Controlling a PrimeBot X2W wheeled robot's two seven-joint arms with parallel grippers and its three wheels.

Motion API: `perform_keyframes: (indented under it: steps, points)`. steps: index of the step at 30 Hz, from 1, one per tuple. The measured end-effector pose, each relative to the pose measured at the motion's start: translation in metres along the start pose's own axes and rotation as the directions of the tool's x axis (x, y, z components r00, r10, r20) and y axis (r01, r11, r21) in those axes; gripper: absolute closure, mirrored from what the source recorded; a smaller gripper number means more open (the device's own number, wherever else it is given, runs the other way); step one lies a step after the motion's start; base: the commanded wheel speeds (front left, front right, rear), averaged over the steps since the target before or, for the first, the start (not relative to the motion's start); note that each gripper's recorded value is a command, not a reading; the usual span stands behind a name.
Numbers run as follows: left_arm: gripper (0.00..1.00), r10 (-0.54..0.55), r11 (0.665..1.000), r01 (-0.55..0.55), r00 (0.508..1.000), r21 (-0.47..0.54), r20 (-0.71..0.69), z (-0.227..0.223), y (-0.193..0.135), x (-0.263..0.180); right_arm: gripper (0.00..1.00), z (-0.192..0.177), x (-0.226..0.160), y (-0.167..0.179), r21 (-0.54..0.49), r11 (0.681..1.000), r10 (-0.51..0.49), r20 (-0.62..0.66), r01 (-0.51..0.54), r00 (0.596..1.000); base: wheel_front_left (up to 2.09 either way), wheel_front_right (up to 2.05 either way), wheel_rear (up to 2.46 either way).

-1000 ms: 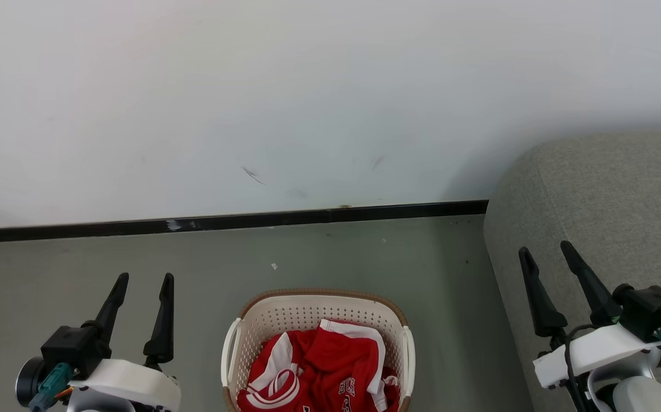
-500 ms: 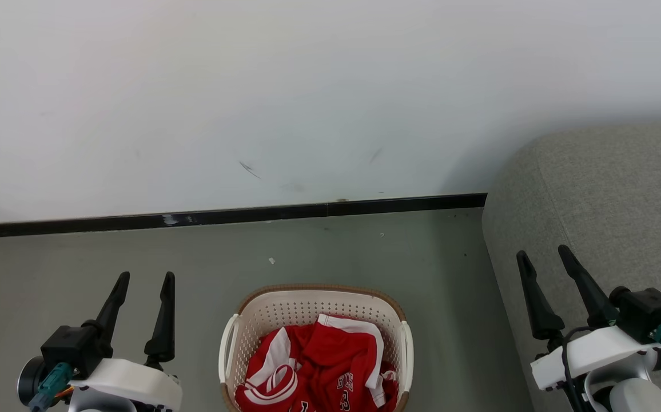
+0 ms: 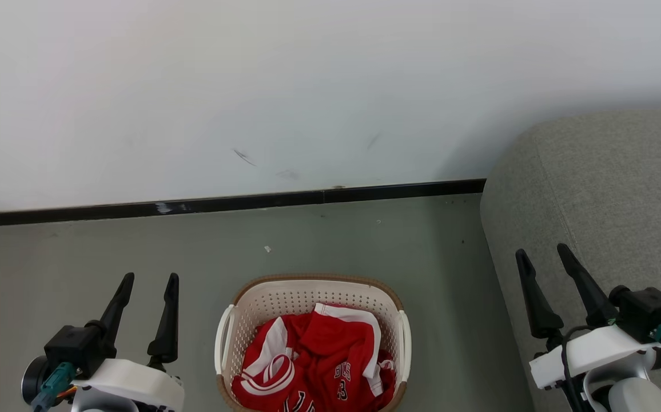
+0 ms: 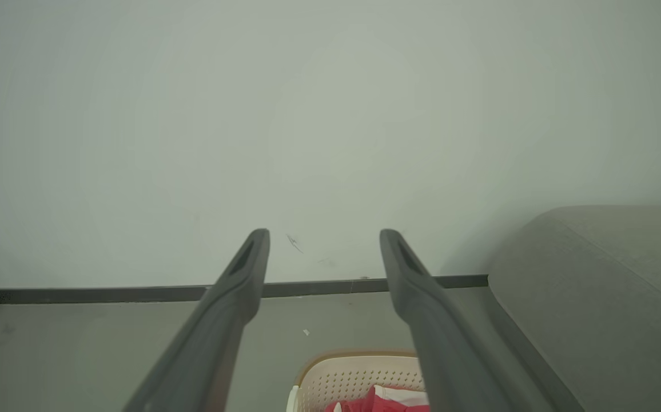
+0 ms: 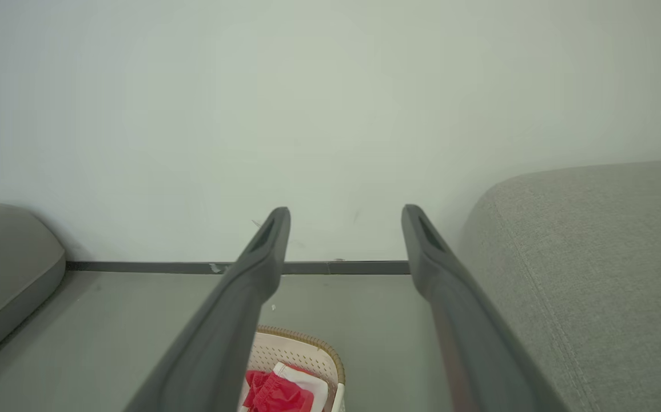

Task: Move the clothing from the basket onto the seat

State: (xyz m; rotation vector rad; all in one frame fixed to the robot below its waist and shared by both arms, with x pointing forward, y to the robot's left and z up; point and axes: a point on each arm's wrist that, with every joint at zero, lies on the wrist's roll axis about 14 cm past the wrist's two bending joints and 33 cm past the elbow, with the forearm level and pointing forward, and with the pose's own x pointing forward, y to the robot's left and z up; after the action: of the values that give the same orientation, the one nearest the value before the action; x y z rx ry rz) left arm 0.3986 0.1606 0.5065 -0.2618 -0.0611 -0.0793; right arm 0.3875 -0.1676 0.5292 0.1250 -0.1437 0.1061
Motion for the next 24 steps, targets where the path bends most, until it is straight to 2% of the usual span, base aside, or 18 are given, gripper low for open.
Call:
perform_keyframes:
  steps: [18,24]
  points:
    - [0.0,-0.038,0.999,0.037,0.997,-0.009,-0.067,-0.027,-0.006,0.025,0.0,-0.011,0.006,-0.015,0.012,0.999,-0.05,-0.022,0.05,0.999,0.0,0.0,0.0]
    - [0.0,-0.059,0.998,0.061,0.994,0.019,-0.091,-0.038,-0.008,0.037,0.0,-0.01,0.016,-0.023,0.006,0.998,-0.068,-0.008,0.068,0.998,0.0,0.0,0.0]
